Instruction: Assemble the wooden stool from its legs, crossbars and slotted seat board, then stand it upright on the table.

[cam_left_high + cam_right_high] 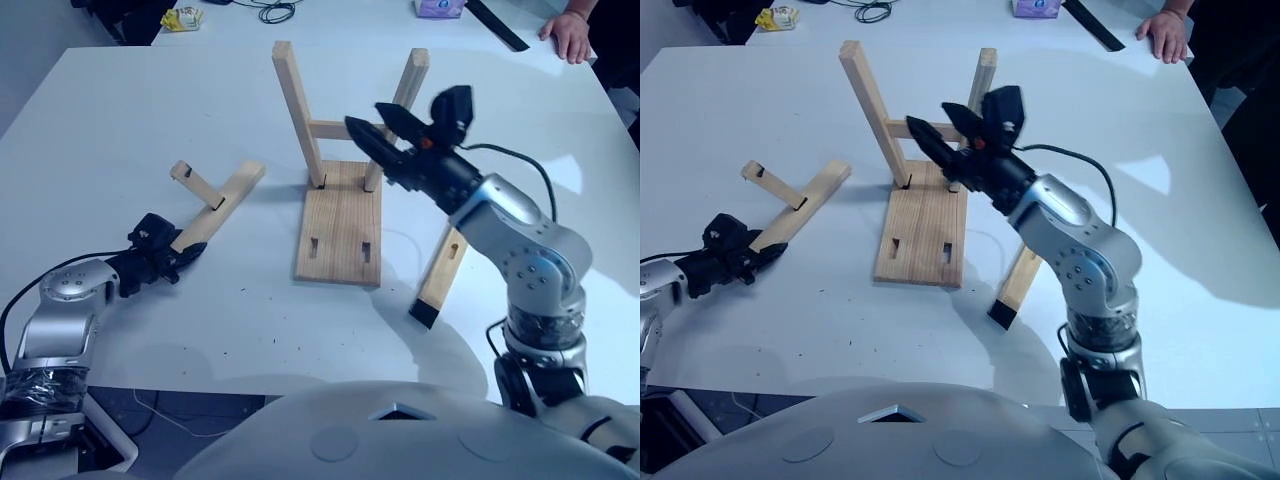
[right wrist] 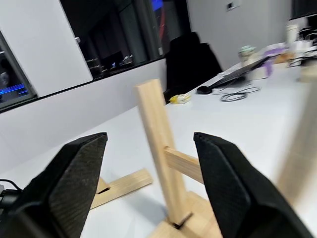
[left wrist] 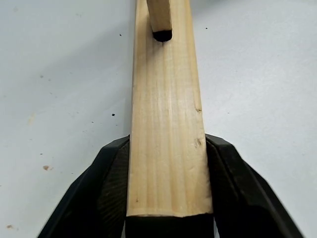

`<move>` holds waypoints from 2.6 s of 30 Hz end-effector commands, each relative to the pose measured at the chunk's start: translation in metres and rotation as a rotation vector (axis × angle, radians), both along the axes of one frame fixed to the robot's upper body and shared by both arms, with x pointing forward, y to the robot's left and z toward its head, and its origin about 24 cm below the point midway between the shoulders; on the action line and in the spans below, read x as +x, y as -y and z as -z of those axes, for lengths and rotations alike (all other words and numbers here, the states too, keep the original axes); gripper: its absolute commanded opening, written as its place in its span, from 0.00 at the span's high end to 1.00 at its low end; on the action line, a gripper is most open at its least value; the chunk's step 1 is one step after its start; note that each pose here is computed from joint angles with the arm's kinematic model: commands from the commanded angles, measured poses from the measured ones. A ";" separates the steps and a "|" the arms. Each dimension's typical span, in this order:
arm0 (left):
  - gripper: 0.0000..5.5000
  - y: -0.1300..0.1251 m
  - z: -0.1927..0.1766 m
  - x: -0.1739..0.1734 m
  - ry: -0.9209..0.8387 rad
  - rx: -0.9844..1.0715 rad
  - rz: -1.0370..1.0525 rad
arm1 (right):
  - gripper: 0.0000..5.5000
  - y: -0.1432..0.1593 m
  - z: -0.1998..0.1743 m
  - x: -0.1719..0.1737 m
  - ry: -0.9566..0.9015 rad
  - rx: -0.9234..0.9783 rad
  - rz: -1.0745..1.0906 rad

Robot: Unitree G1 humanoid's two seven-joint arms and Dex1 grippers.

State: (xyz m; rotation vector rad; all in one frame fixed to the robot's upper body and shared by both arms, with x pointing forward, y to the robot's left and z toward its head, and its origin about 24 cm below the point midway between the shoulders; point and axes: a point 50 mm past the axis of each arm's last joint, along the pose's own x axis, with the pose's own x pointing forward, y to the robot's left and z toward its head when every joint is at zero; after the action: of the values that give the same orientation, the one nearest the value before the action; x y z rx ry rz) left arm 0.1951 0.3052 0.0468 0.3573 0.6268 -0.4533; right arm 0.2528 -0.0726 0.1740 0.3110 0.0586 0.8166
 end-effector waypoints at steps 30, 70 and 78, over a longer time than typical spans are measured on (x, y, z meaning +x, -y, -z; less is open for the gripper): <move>0.63 0.017 0.040 -0.039 -0.376 0.018 -0.010 | 0.41 -0.171 0.031 -0.018 0.080 -0.267 -0.308; 0.63 0.021 0.051 -0.054 -0.431 0.055 0.277 | 0.41 -0.167 0.008 0.010 0.218 0.011 -0.125; 0.63 0.026 0.065 -0.069 -0.457 0.022 0.205 | 0.41 -0.197 -0.021 0.004 0.291 0.064 -0.162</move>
State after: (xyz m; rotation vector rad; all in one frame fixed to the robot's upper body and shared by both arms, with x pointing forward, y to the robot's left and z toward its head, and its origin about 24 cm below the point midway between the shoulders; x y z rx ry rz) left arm 0.1981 0.2739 0.0518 0.4723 0.6241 -0.7175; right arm 0.2856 0.0502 0.1141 0.0574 -0.0166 0.8559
